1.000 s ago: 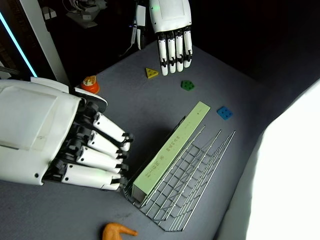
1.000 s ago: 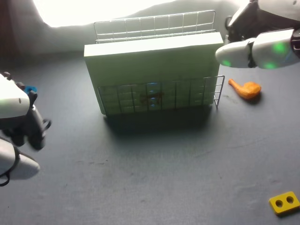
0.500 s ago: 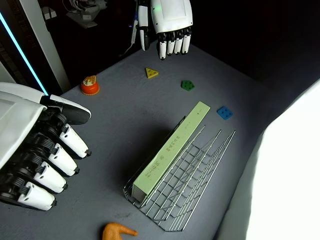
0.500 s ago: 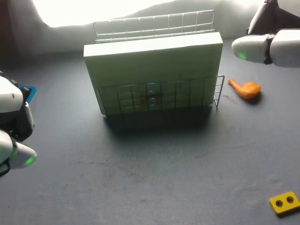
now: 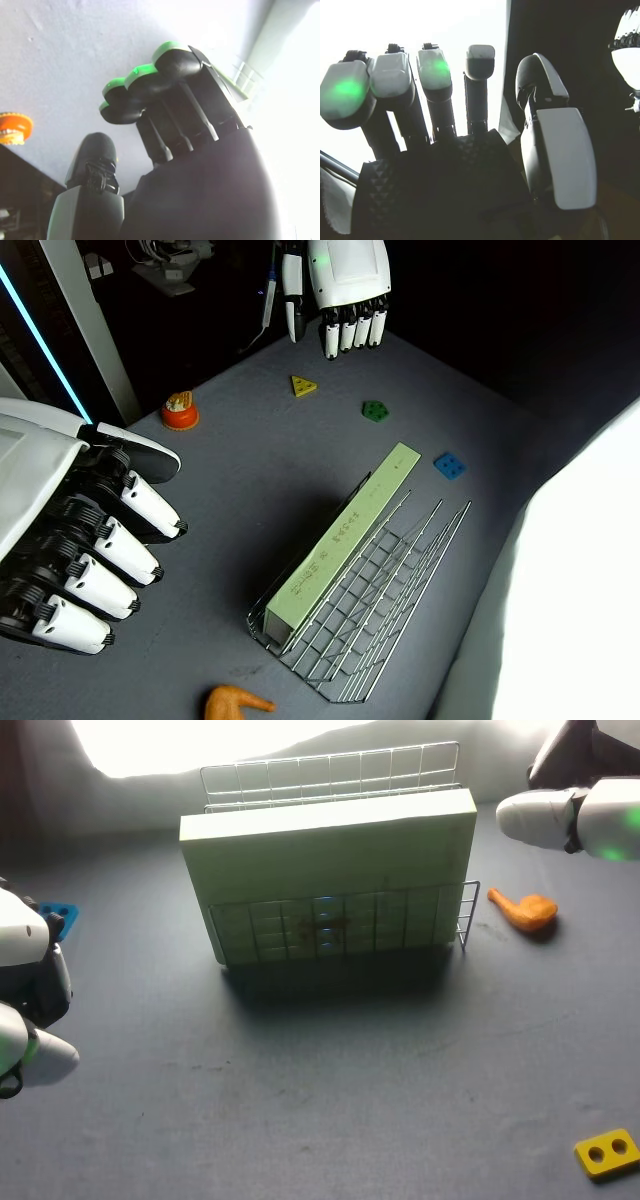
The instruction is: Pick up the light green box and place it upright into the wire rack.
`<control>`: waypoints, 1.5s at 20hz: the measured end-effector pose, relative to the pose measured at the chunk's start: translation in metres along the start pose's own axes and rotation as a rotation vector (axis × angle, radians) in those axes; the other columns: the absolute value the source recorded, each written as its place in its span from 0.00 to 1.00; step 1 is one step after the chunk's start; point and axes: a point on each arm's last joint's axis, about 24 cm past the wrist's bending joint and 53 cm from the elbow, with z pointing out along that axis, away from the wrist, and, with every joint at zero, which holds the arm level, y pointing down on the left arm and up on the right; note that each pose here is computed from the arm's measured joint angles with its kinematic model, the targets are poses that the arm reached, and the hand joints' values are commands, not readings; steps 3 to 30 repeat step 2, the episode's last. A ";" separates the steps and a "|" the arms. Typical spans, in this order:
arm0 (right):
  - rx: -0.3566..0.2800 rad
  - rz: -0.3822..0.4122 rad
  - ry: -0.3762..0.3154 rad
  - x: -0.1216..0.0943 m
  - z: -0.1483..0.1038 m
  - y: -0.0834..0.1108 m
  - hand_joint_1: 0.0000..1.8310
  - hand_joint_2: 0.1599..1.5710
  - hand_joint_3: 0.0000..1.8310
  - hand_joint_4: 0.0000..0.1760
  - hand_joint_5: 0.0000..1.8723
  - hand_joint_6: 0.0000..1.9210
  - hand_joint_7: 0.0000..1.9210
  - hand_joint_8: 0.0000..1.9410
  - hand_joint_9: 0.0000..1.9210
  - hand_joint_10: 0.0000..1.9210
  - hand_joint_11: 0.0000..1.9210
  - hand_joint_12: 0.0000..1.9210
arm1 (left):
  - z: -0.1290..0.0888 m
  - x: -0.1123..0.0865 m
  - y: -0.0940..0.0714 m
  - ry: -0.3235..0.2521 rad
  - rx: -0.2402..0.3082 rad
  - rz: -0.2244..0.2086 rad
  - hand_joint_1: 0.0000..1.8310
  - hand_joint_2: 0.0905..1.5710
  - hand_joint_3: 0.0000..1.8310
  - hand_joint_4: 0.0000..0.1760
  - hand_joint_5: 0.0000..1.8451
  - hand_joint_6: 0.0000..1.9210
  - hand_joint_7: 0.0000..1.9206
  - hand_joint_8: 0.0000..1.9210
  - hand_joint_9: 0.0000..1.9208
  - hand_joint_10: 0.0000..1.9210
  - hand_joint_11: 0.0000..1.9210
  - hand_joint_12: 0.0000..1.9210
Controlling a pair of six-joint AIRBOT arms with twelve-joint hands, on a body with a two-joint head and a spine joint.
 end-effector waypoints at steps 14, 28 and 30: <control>-0.004 -0.025 -0.009 -0.001 0.000 0.000 0.09 0.79 0.00 0.00 0.58 0.85 0.65 0.96 0.67 1.00 0.68 1.00 | 0.000 0.000 0.000 0.000 0.000 0.000 0.12 0.88 0.00 0.00 0.43 0.90 0.51 0.87 0.47 0.98 0.40 1.00; -0.004 -0.025 -0.009 -0.001 0.000 0.000 0.09 0.79 0.00 0.00 0.58 0.85 0.65 0.96 0.67 1.00 0.68 1.00 | 0.000 0.000 0.000 0.000 0.000 0.000 0.12 0.88 0.00 0.00 0.43 0.90 0.51 0.87 0.47 0.98 0.40 1.00; -0.004 -0.025 -0.009 -0.001 0.000 0.000 0.09 0.79 0.00 0.00 0.58 0.85 0.65 0.96 0.67 1.00 0.68 1.00 | 0.000 0.000 0.000 0.000 0.000 0.000 0.12 0.88 0.00 0.00 0.43 0.90 0.51 0.87 0.47 0.98 0.40 1.00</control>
